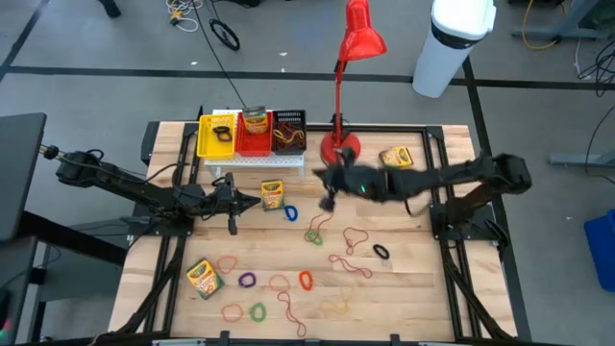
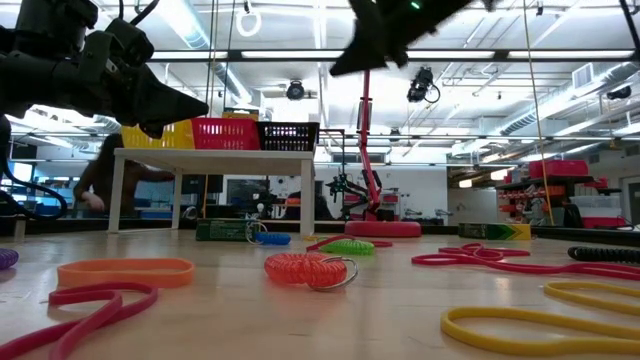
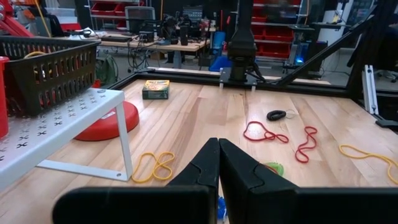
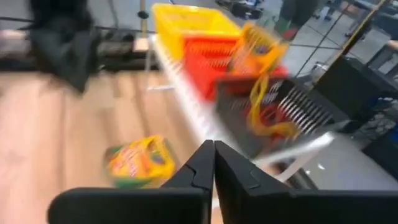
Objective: Pick & Place Office Desk Supplies
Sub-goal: Put the violet spring rubber band into the yellow bin on the shelf
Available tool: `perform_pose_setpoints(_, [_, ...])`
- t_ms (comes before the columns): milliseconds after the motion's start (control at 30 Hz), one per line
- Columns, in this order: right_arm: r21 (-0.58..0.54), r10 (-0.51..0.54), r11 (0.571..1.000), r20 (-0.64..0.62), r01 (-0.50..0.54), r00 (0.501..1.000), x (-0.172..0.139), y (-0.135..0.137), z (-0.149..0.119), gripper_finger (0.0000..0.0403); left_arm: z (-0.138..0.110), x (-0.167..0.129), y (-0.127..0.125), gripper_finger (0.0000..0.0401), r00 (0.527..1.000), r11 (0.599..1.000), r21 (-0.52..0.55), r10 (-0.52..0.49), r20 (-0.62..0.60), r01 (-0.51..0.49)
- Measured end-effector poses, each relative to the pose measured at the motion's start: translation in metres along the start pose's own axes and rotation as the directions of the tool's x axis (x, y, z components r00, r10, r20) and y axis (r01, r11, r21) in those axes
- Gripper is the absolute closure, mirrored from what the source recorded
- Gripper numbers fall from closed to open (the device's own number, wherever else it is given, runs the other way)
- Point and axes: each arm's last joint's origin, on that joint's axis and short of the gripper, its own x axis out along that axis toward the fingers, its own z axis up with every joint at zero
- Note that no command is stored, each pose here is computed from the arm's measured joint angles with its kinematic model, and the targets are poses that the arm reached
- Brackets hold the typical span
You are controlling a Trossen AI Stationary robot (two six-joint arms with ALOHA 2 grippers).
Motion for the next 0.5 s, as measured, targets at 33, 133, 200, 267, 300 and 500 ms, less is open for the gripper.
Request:
perform_pose_setpoints(33, [0.008, 0.01, 1.0, 0.005, -0.01, 1.0, -0.005, 0.008, -0.014, 0.0373, 0.0, 0.0, 0.0, 0.0391, 1.0, 1.0, 0.001, 0.0, -0.001, 0.0])
perform_pose_setpoints(133, [0.036, 0.031, 0.999, 0.039, -0.032, 0.999, -0.016, 0.025, -0.054, 0.0373, 0.0, 0.0, 0.0, 0.0391, 1.0, 1.0, 0.0, 0.0, 0.0, 0.0])
perform_pose_setpoints(200, [0.063, 0.053, 0.996, 0.064, -0.057, 0.997, -0.022, 0.034, -0.078, 0.0384, 0.0, 0.0, 0.0, 0.0391, 1.0, 1.0, 0.0, 0.0, -0.001, 0.0])
perform_pose_setpoints(267, [0.078, 0.085, 0.993, 0.095, -0.092, 0.992, -0.03, 0.041, -0.098, 0.0395, 0.0, 0.0, 0.0, 0.0391, 1.0, 1.0, -0.001, 0.0, 0.003, 0.0])
perform_pose_setpoints(300, [0.082, 0.1, 0.991, 0.108, -0.109, 0.989, -0.034, 0.044, -0.106, 0.0397, 0.001, 0.0, 0.0, 0.0391, 1.0, 1.0, -0.003, 0.0, 0.007, 0.0])
perform_pose_setpoints(500, [0.119, 0.156, 0.976, 0.201, -0.182, 0.967, -0.053, 0.049, -0.137, 0.0377, 0.001, 0.0, 0.0, 0.0391, 1.0, 1.0, -0.012, 0.0, 0.008, 0.0])
